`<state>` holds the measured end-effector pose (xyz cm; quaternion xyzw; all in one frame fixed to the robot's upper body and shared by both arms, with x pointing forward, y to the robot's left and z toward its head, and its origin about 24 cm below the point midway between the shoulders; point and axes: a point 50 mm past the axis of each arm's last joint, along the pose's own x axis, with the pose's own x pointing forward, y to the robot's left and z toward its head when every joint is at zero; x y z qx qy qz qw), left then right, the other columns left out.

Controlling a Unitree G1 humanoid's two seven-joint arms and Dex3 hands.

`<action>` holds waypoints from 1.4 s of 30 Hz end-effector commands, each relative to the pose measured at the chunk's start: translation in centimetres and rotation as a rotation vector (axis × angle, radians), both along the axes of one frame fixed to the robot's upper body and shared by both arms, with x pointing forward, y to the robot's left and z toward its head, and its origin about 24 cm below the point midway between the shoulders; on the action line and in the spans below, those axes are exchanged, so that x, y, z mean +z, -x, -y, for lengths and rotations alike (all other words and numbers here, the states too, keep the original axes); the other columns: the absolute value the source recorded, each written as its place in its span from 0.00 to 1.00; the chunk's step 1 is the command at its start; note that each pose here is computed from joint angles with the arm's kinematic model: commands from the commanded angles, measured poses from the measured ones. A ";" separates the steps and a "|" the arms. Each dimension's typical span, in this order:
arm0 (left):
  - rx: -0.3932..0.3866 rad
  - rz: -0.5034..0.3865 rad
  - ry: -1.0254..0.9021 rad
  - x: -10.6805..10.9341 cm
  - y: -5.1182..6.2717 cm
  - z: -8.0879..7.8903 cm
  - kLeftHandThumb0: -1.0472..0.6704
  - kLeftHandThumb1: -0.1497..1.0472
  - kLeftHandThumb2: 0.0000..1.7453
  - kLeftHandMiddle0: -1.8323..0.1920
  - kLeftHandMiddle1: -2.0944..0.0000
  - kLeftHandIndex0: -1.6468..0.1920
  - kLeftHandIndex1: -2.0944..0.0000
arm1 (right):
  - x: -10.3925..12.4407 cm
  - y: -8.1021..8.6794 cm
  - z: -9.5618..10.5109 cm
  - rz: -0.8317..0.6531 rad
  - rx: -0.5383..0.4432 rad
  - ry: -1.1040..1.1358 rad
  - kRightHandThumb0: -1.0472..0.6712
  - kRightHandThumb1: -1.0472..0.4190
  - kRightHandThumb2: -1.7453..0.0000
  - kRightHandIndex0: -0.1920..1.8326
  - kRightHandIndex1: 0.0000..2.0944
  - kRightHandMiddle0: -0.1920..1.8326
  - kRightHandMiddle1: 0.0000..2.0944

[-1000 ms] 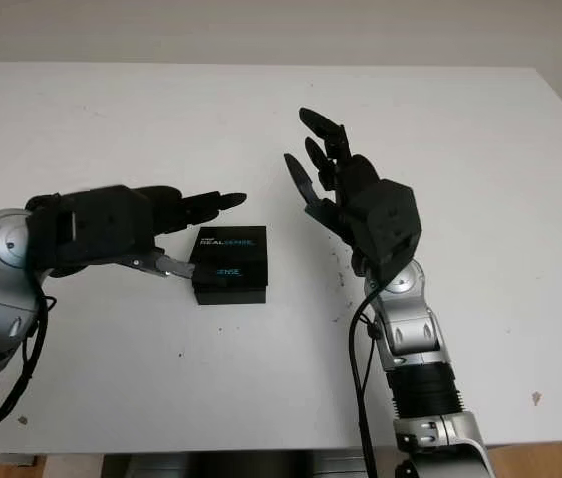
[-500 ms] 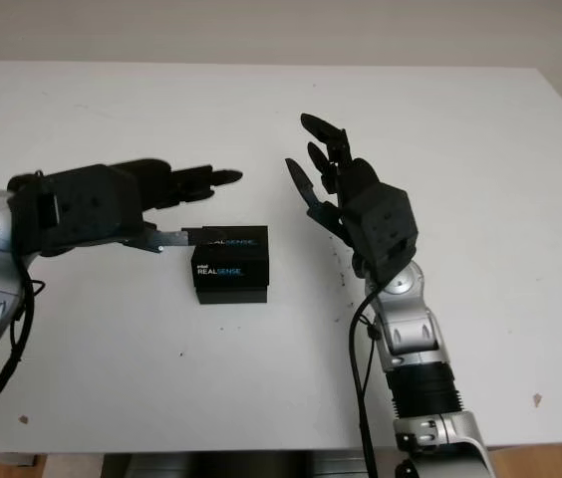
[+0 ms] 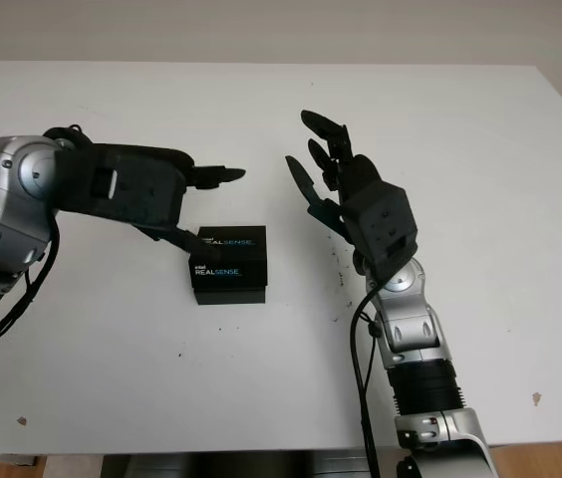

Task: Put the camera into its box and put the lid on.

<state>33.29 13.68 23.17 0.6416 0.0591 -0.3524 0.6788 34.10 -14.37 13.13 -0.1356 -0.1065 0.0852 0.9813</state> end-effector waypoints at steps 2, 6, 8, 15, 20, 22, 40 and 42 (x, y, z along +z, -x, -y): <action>-0.013 -0.021 -0.012 0.8 -0.1 0.5 0.00 0.97 0.03 1.00 1.00 1.00 1.00 | 0.3 0.2 0.0 0.010 -0.007 -0.017 0.24 0.00 0.74 0.18 0.04 0.02 0.32; -0.022 -0.085 0.006 1.0 -0.2 0.6 0.00 0.96 0.03 1.00 1.00 1.00 1.00 | 0.2 0.1 0.0 0.006 -0.010 -0.026 0.24 0.00 0.74 0.18 0.03 0.02 0.32; -0.023 -0.090 0.002 1.1 -0.2 0.6 0.00 0.96 0.03 1.00 1.00 1.00 1.00 | 0.2 0.1 0.0 0.005 -0.008 -0.025 0.25 0.00 0.74 0.18 0.03 0.02 0.31; 0.037 -0.091 0.030 0.5 -0.4 0.3 0.01 0.93 0.02 1.00 1.00 1.00 1.00 | 0.2 0.2 0.0 0.013 0.003 -0.026 0.25 0.00 0.74 0.17 0.03 0.01 0.31; 0.113 -0.143 0.072 -0.6 -0.6 0.0 0.08 0.90 0.02 1.00 0.99 1.00 1.00 | 0.2 0.2 0.0 0.007 -0.007 -0.032 0.24 0.00 0.74 0.17 0.03 0.02 0.31; 0.121 -0.141 0.073 -1.0 -0.7 0.0 0.08 0.89 0.02 0.99 0.99 1.00 1.00 | 0.2 0.3 0.0 0.008 -0.003 -0.030 0.24 0.00 0.74 0.17 0.03 0.02 0.31; 0.065 -0.141 -0.011 -2.2 -0.4 0.5 0.08 0.87 0.03 0.99 0.98 1.00 0.99 | 0.2 0.2 0.0 0.014 -0.004 -0.025 0.24 0.00 0.74 0.17 0.03 0.03 0.30; 0.060 -0.143 -0.005 -2.3 -0.4 0.5 0.08 0.87 0.03 0.99 0.98 1.00 0.99 | 0.2 0.2 0.0 0.013 -0.003 -0.029 0.24 0.00 0.74 0.17 0.03 0.02 0.30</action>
